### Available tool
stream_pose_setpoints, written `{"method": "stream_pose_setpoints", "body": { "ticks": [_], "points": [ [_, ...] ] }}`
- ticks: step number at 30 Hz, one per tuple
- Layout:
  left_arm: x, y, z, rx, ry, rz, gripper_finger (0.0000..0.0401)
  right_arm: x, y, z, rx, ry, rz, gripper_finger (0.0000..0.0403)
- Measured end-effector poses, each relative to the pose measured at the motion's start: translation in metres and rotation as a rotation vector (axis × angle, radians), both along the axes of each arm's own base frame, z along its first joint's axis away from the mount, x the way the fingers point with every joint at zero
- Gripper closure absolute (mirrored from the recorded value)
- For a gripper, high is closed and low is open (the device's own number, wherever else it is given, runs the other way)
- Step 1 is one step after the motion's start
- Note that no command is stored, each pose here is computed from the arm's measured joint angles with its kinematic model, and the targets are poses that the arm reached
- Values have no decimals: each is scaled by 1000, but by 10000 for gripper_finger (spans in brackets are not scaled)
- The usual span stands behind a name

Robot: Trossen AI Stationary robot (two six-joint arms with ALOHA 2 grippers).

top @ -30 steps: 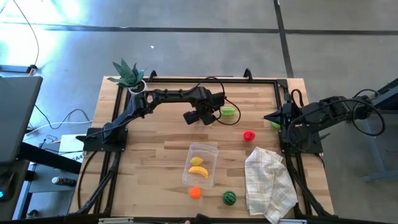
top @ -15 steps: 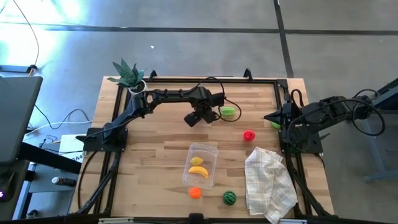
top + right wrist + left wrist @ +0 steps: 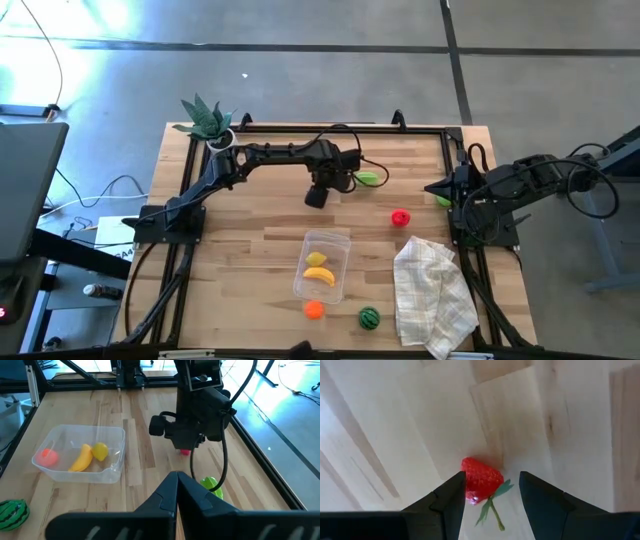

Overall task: Pick and placing Produce into tupperware
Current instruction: Put the strawberry into the transparent bin

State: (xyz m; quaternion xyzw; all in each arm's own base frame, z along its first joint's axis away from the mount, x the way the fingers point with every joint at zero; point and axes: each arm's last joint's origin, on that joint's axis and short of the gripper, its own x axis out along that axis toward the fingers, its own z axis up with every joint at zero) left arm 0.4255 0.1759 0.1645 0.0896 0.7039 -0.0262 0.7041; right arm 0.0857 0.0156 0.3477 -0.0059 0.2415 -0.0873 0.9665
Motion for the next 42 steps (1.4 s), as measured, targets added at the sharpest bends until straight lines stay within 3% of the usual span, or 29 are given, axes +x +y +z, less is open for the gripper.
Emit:
{"method": "stream_pose_setpoints", "body": {
  "ticks": [4,9,17,42],
  "points": [
    [-6,10,0,-17,-4,179,229,0,0,0,0,0,0,403],
    [-9,18,0,-50,-24,276,229,0,0,0,0,0,0,403],
    [-6,15,-1,-137,-63,321,229,0,0,0,0,0,0,403],
    [-6,16,-7,-119,-53,329,229,0,0,0,0,0,0,403]
  ]
}}
